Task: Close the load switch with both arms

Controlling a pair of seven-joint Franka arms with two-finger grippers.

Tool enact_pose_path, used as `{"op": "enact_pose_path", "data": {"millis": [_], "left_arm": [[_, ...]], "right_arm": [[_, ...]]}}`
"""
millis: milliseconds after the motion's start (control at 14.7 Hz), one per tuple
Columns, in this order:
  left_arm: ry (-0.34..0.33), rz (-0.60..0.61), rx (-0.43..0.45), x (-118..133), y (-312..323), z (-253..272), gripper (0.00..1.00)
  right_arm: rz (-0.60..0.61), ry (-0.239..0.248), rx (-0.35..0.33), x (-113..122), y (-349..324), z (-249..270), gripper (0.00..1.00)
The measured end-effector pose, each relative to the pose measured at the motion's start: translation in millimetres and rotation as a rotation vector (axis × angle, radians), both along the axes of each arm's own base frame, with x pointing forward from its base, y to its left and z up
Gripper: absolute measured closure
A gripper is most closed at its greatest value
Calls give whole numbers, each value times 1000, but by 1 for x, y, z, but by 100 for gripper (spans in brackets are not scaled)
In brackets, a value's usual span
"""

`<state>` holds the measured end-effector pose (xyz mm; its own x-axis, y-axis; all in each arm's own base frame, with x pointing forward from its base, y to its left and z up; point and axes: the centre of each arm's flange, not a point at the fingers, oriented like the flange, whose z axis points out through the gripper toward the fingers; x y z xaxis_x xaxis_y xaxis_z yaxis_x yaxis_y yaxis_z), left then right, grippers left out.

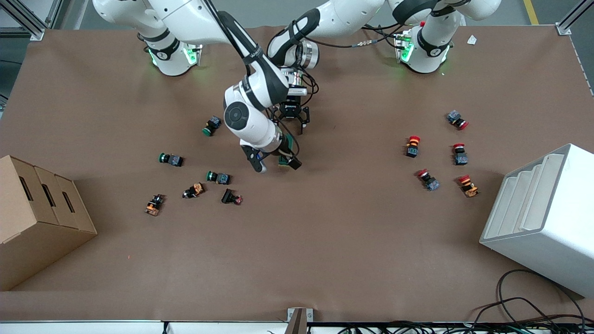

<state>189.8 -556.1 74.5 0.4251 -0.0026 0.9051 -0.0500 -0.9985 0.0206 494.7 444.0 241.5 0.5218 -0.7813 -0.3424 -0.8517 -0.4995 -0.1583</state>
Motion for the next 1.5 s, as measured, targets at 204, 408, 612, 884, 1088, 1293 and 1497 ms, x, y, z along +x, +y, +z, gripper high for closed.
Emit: {"op": "enact_pose_path", "data": {"millis": [204, 408, 612, 884, 1088, 1293, 1497], "left_arm": [[0, 0, 0, 0, 0, 0, 1], [-1, 2, 0, 1, 0, 0, 0], [-7, 11, -2, 8, -1, -1, 0], [-6, 19, 0, 11, -1, -6, 0], [-6, 19, 0, 11, -1, -6, 0], [-6, 20, 0, 11, -1, -6, 0], [-7, 21, 1, 12, -1, -6, 0]], "right_arm": [[-1, 7, -10, 0, 1, -14, 0], [-2, 10, -20, 3, 3, -30, 0], [-2, 16, -20, 10, 5, -33, 0], [-40, 63, -13, 25, -3, -34, 0], [-92, 127, -1, 35, -10, -39, 0], [-114, 185, 2, 44, -12, -43, 0], [-137, 249, 15, 53, -21, -48, 0]]}}
